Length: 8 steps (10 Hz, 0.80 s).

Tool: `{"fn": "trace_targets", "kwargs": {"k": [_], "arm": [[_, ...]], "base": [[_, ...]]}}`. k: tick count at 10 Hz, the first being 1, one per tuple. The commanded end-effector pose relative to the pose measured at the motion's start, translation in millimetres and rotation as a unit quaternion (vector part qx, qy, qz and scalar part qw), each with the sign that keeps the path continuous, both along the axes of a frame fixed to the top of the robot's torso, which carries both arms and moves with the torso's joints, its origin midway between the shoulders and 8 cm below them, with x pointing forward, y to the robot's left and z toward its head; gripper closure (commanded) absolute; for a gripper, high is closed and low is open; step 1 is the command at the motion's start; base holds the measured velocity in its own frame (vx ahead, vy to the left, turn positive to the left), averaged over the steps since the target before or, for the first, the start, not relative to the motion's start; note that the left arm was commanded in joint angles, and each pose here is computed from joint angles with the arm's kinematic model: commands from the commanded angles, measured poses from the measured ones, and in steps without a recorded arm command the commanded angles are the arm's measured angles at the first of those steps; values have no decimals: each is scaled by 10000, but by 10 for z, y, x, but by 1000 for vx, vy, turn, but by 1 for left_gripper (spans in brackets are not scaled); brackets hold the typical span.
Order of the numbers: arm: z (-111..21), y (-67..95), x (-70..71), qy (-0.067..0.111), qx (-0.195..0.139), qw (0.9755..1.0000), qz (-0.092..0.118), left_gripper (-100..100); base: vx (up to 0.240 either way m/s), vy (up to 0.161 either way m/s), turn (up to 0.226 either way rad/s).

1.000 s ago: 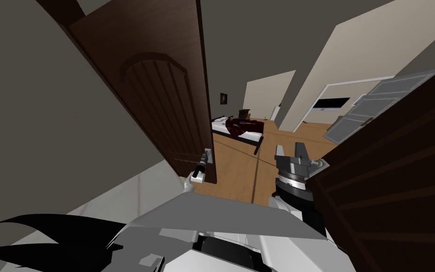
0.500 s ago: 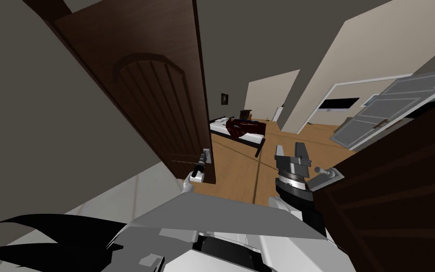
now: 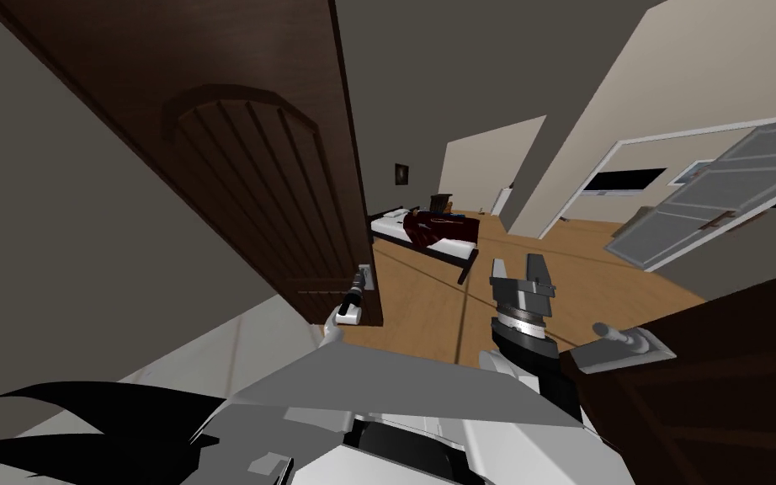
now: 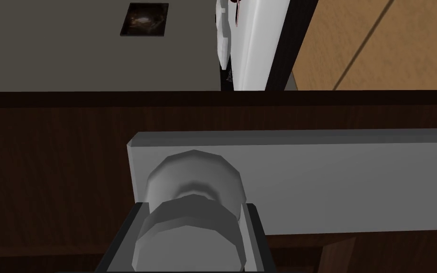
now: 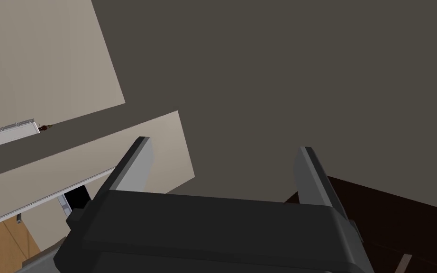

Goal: Push the door open

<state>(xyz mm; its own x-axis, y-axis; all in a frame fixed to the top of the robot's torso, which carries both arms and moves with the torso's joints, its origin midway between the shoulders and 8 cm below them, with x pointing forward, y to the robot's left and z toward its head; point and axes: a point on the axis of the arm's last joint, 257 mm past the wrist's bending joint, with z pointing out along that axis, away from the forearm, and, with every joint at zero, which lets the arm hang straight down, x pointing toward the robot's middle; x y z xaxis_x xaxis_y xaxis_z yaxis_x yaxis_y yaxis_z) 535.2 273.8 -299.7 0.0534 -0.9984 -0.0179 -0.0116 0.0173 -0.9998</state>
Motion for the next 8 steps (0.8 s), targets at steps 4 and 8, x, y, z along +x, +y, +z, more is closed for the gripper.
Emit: {"fn": "trace_targets", "kwargs": {"k": [4, 8], "arm": [[44, 387, 8, -53, 70, 9995, 319, 100], [56, 630, -12, -62, 70, 9984, 556, 100]], "base": [[170, -80, 63], [169, -72, 62]]}}
